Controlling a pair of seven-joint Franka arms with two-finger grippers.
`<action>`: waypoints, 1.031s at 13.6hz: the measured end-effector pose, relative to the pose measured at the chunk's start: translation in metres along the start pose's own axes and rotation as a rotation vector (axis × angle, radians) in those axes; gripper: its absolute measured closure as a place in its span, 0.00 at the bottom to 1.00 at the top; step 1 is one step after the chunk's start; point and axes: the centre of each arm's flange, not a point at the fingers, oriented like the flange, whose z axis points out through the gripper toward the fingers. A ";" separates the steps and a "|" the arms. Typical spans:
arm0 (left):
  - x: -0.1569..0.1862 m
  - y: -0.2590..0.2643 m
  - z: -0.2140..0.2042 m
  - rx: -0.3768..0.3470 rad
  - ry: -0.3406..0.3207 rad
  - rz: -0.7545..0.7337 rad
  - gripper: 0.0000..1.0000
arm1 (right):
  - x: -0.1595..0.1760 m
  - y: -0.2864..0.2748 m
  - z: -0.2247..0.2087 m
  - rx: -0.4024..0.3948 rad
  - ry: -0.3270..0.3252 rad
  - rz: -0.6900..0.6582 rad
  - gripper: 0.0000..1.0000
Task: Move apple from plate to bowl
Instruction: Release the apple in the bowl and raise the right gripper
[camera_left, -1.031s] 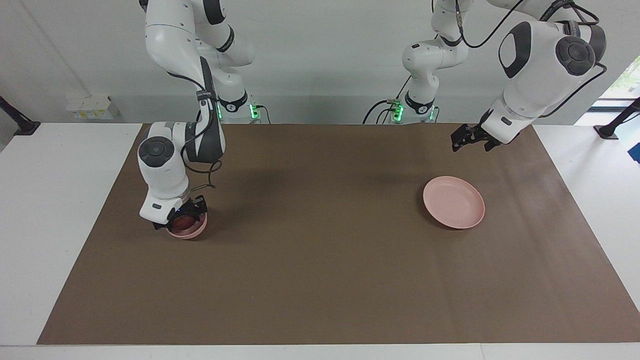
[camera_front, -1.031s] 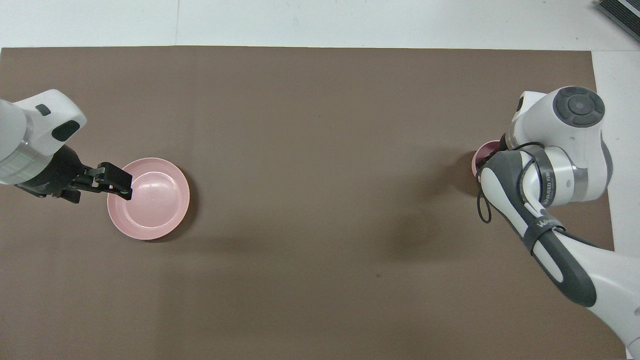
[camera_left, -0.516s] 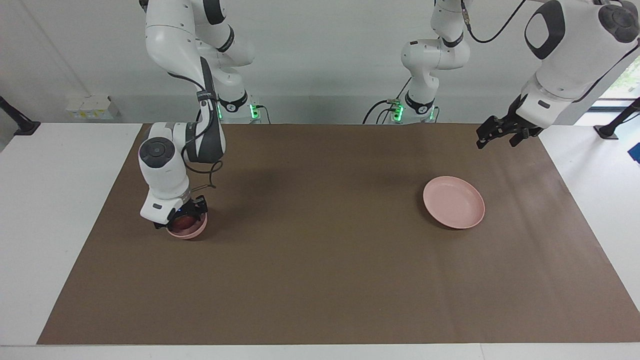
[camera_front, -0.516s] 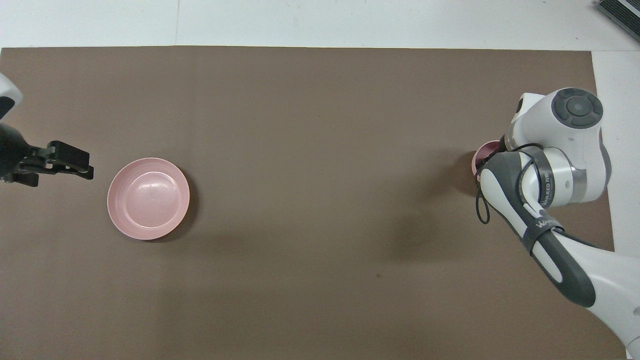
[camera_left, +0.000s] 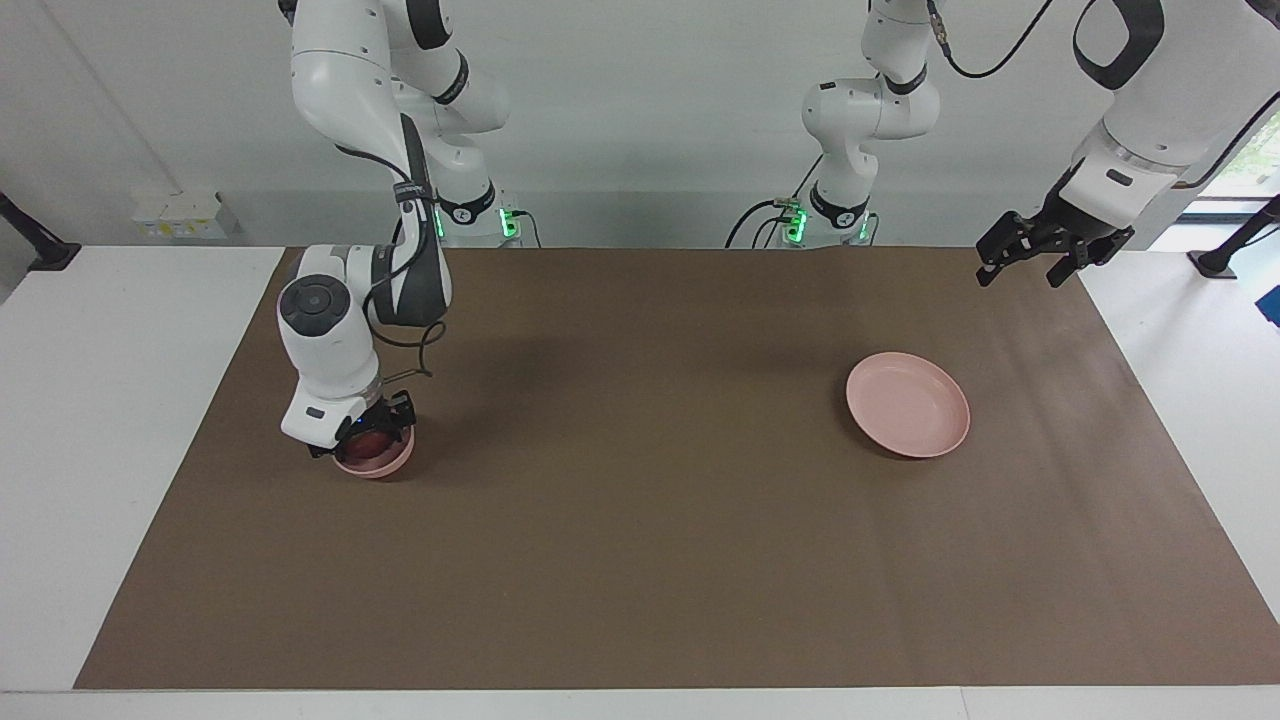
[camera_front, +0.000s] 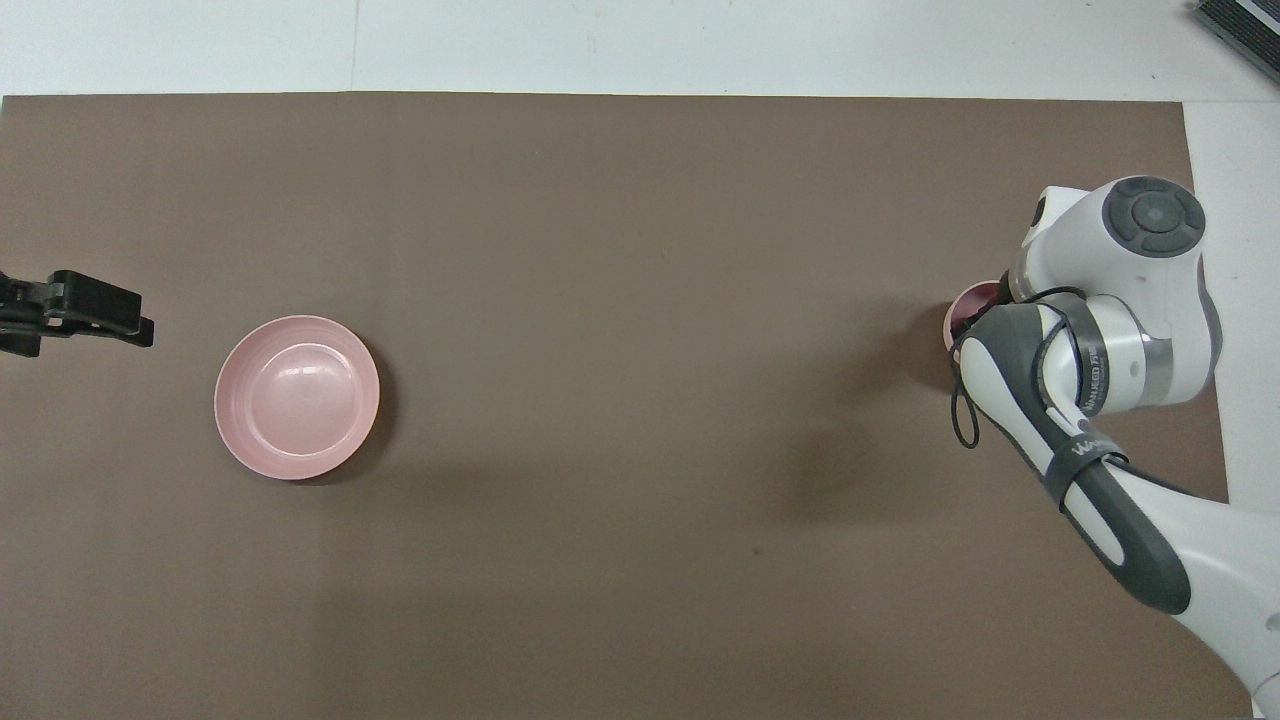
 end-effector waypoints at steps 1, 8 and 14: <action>-0.001 0.001 -0.001 0.000 0.002 0.004 0.00 | 0.000 0.000 0.000 0.000 0.000 0.000 0.09; -0.004 0.024 0.000 0.043 -0.011 0.054 0.00 | 0.000 0.000 0.000 0.002 0.001 0.003 0.00; -0.007 0.026 -0.003 0.047 -0.006 0.056 0.00 | 0.001 0.001 -0.049 0.023 0.070 0.110 0.00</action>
